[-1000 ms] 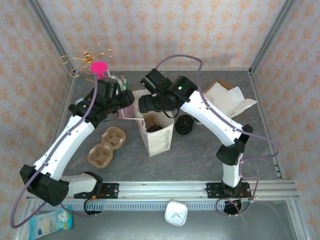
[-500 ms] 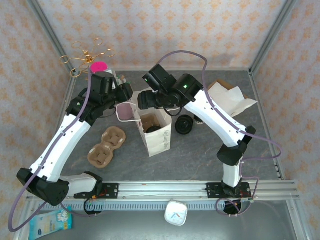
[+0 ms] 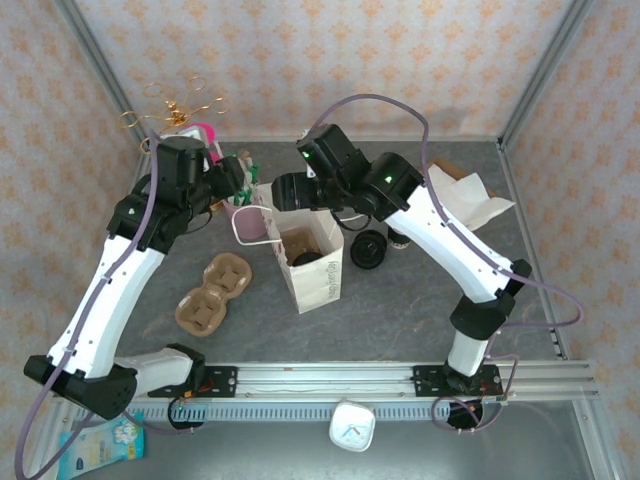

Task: Pack the takeout coffee

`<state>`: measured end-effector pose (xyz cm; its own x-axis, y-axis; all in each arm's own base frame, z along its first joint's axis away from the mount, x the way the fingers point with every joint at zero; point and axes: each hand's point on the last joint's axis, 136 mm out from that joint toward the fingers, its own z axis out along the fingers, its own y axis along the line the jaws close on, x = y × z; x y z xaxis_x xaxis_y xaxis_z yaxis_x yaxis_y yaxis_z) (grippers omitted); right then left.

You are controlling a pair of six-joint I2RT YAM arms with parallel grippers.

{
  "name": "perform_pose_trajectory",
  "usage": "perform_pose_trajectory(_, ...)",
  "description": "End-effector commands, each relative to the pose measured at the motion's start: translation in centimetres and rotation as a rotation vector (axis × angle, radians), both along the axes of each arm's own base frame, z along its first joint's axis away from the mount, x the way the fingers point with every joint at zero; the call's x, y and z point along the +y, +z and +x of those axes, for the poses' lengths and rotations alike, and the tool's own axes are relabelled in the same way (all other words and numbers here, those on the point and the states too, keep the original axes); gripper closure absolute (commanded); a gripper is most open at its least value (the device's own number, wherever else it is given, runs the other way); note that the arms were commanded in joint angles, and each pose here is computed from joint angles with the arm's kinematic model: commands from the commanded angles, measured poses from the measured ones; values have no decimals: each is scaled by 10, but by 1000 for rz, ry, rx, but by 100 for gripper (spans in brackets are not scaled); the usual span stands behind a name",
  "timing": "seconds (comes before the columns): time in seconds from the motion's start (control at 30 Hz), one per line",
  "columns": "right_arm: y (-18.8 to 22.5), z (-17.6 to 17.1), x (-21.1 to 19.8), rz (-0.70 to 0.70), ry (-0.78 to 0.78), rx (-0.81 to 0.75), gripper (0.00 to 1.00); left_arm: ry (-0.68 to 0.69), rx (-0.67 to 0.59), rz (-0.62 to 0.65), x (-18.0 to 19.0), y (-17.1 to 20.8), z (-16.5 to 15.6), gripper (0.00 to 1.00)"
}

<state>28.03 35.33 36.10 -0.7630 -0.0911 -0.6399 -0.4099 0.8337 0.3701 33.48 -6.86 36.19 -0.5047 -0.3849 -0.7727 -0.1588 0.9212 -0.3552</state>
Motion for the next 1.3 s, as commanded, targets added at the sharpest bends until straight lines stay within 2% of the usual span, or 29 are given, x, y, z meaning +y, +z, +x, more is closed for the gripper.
perform_pose_trajectory(0.0,21,3,12,75,58,-87,23,72,-25,79,30,13,-9,43)
perform_pose_trajectory(0.2,29,7,26,124,94,-124,22,109,2,71,50,2,2,44)
perform_pose_trajectory(0.33,25,8,26,118,93,-124,22,61,54,52,40,-26,18,47)
perform_pose_trajectory(0.47,22,7,24,112,88,-117,21,98,117,42,47,-60,30,52)
perform_pose_trajectory(0.67,18,8,20,99,74,-117,21,118,158,-17,46,-86,37,56)
perform_pose_trajectory(0.8,16,10,21,91,74,-121,21,92,143,-69,37,-85,46,59)
perform_pose_trajectory(0.9,14,12,21,85,72,-121,20,54,114,-46,34,-79,49,69)
perform_pose_trajectory(1.03,11,12,19,68,66,-119,20,-36,162,-22,23,-88,49,66)
perform_pose_trajectory(1.27,7,13,20,63,63,-109,20,-82,211,37,21,-98,56,66)
